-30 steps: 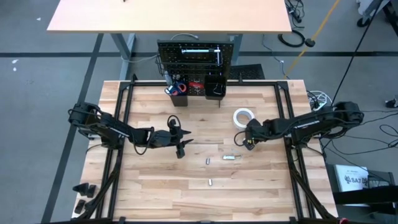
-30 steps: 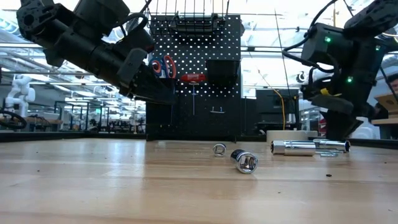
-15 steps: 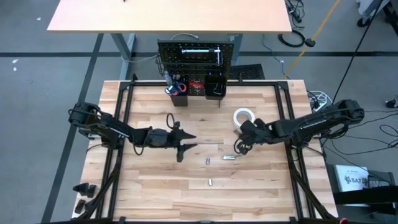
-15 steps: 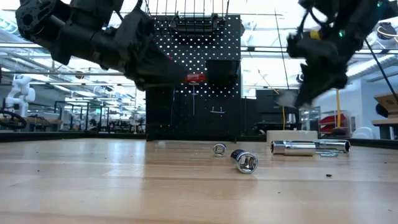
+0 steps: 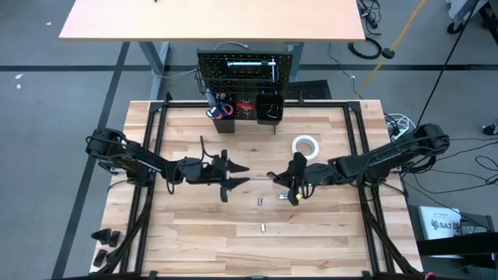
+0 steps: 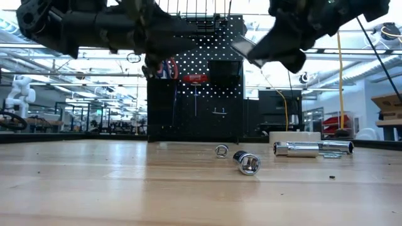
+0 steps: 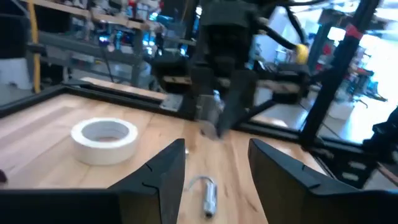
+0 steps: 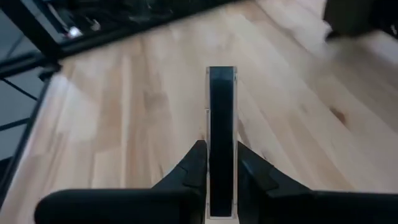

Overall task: Hang tools onto peg board
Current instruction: Put the black rectangular tool into the right black bin on the peg board

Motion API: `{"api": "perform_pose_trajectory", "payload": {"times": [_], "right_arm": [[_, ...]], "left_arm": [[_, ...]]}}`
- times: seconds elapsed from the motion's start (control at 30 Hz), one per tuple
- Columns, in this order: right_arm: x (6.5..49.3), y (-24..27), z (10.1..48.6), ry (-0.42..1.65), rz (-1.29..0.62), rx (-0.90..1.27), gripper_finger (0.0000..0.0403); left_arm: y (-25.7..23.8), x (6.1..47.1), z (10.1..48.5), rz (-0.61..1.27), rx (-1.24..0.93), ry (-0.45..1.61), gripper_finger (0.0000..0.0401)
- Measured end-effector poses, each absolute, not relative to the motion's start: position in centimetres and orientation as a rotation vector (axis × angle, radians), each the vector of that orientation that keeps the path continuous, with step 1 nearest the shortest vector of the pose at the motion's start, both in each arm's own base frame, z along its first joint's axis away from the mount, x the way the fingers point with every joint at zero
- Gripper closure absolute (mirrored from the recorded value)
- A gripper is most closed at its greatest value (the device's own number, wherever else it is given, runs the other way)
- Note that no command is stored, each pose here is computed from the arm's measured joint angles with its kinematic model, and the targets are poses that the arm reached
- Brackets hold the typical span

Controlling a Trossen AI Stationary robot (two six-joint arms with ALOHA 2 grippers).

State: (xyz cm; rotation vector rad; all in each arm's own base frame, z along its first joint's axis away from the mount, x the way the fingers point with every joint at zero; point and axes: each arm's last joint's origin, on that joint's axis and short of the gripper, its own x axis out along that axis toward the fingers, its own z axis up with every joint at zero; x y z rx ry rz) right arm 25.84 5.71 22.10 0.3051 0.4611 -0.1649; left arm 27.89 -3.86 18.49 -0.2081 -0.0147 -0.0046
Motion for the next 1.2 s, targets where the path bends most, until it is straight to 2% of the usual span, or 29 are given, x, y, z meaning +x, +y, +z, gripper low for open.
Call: {"api": "perform_pose_trajectory", "payload": {"times": [0.23,0.43,0.77,0.93,1.03,1.2], "right_arm": [[27.4,6.1,22.7,0.325,-0.021,0.278,0.0367],[27.3,6.1,22.2,0.363,-0.015,0.267,0.0367],[27.3,6.1,22.3,0.347,-0.027,0.264,0.0367],[27.3,6.1,22.4,0.343,-0.038,0.259,0.0367],[27.6,5.7,23.3,0.267,-0.093,0.273,0.0367],[27.4,5.9,23.0,0.294,-0.060,0.263,0.0366]], "left_arm": [[-4.1,30.7,19.7,-0.001,-0.210,-0.047,0.0225],[-4.2,32.5,18.7,-0.028,-0.176,0.014,0.0225],[-4.1,32.7,18.4,-0.117,-0.149,-0.015,0.0225],[-4.1,32.6,18.2,-0.146,-0.124,0.002,0.0225],[-4.5,32.6,17.4,-0.205,-0.103,0.066,0.0225],[-4.4,32.6,17.4,-0.201,-0.093,0.065,0.0225]]}}
